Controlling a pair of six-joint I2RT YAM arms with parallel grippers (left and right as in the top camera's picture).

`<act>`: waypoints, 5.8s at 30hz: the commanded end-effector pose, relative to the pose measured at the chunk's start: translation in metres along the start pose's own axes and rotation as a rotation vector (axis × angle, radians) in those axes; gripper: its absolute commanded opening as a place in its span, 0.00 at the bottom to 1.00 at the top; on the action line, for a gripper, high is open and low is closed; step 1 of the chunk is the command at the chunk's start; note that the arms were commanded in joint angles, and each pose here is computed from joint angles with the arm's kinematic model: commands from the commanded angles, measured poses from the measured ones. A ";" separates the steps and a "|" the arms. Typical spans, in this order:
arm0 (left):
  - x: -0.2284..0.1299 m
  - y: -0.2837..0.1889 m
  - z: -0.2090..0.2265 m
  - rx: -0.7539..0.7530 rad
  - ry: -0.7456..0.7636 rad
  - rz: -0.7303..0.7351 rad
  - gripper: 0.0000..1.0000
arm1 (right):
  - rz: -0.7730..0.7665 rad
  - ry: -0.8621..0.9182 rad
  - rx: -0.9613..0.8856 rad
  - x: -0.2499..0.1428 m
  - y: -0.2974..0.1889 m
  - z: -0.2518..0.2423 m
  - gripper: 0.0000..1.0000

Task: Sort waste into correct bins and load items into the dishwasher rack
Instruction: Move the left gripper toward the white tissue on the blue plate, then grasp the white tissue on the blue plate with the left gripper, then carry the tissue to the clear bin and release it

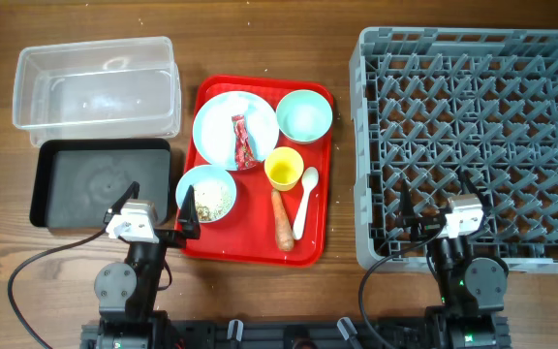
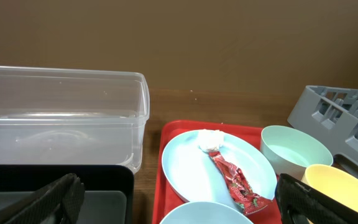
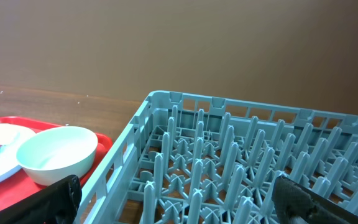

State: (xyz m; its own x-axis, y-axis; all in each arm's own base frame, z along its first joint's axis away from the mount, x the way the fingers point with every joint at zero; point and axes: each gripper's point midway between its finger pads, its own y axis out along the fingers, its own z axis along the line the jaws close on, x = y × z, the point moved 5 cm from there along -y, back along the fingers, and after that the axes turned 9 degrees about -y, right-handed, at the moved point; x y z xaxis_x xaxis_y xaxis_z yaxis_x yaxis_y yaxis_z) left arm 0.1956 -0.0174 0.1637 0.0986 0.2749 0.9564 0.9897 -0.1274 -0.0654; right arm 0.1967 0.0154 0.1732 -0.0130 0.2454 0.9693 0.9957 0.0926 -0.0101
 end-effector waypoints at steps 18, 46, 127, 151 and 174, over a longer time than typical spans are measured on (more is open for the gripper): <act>-0.001 0.000 0.000 -0.008 -0.003 0.000 1.00 | -0.014 0.013 0.009 0.002 0.000 0.001 1.00; 0.005 -0.001 -0.002 -0.014 -0.036 -0.017 1.00 | -0.031 0.118 0.014 0.011 -0.002 -0.001 1.00; -0.100 0.271 -0.051 0.067 -0.101 0.880 0.50 | 0.686 0.134 0.157 0.080 0.057 -0.021 1.00; 0.043 0.253 -0.036 0.155 -0.098 0.569 0.06 | 0.688 0.134 0.157 0.080 0.057 -0.020 1.00; 0.080 0.225 0.021 0.235 -0.192 0.564 0.57 | 0.698 0.136 0.159 0.078 0.055 -0.020 1.00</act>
State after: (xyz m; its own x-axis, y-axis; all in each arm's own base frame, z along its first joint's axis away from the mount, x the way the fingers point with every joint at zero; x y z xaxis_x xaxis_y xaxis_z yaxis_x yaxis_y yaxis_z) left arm 0.4356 0.0211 0.1937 0.5999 0.4172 0.6827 0.7436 0.0243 -0.6682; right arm 0.2508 0.0198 0.2449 0.6578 0.1790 0.7316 0.7298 0.0890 -0.6779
